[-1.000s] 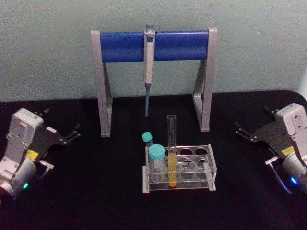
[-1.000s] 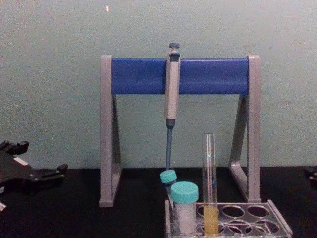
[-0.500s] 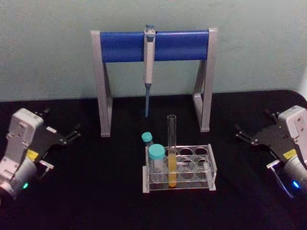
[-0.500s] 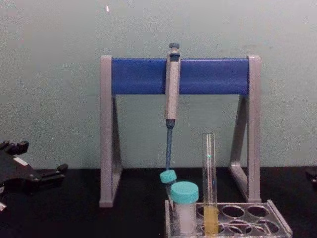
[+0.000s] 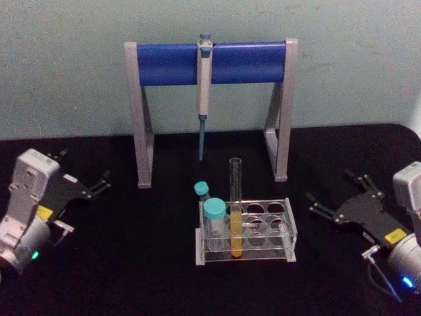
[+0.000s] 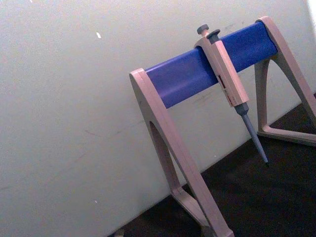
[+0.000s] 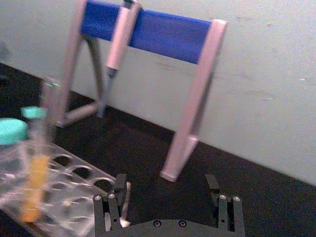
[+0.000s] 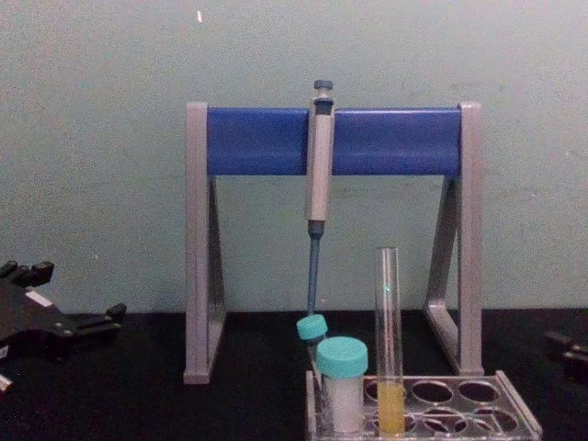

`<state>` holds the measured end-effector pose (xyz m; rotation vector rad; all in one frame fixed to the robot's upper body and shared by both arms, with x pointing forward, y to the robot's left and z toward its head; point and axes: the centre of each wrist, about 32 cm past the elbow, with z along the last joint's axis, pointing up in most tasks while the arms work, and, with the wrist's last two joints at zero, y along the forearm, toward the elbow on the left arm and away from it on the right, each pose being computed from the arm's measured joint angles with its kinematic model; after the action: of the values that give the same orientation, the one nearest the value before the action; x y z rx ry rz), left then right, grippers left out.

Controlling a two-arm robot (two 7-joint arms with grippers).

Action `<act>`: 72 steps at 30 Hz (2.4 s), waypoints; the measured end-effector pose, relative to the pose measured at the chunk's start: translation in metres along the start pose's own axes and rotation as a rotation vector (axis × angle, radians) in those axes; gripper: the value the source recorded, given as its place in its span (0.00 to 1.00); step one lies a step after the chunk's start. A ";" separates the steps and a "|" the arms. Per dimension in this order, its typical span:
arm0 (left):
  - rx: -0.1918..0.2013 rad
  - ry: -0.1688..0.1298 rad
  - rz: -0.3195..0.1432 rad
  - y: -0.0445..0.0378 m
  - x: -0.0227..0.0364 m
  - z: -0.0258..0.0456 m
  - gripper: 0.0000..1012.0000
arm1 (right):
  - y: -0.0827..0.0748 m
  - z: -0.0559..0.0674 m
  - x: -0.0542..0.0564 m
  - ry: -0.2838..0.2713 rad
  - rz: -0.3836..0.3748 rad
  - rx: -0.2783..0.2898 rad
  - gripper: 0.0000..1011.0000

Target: Pick up the test tube from the test tube rack, shake it, then place it back into the test tube rack.

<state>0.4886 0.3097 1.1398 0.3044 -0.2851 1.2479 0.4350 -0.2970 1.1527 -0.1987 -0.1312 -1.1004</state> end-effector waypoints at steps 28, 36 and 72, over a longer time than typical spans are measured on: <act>0.000 0.000 0.000 0.0000 0.0000 0.0000 0.99 | 0.040 0.027 -0.028 0.220 0.357 0.021 0.99; 0.000 0.000 0.000 0.0000 0.0000 0.0000 0.99 | 0.060 0.030 -0.028 0.217 0.378 0.019 0.99; 0.000 0.000 0.000 0.0000 0.0000 0.0000 0.99 | 0.088 0.030 -0.026 0.201 0.394 0.013 0.99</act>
<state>0.4886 0.3097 1.1398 0.3045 -0.2850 1.2479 0.5023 -0.2294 1.1680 -0.0949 0.0794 -0.7210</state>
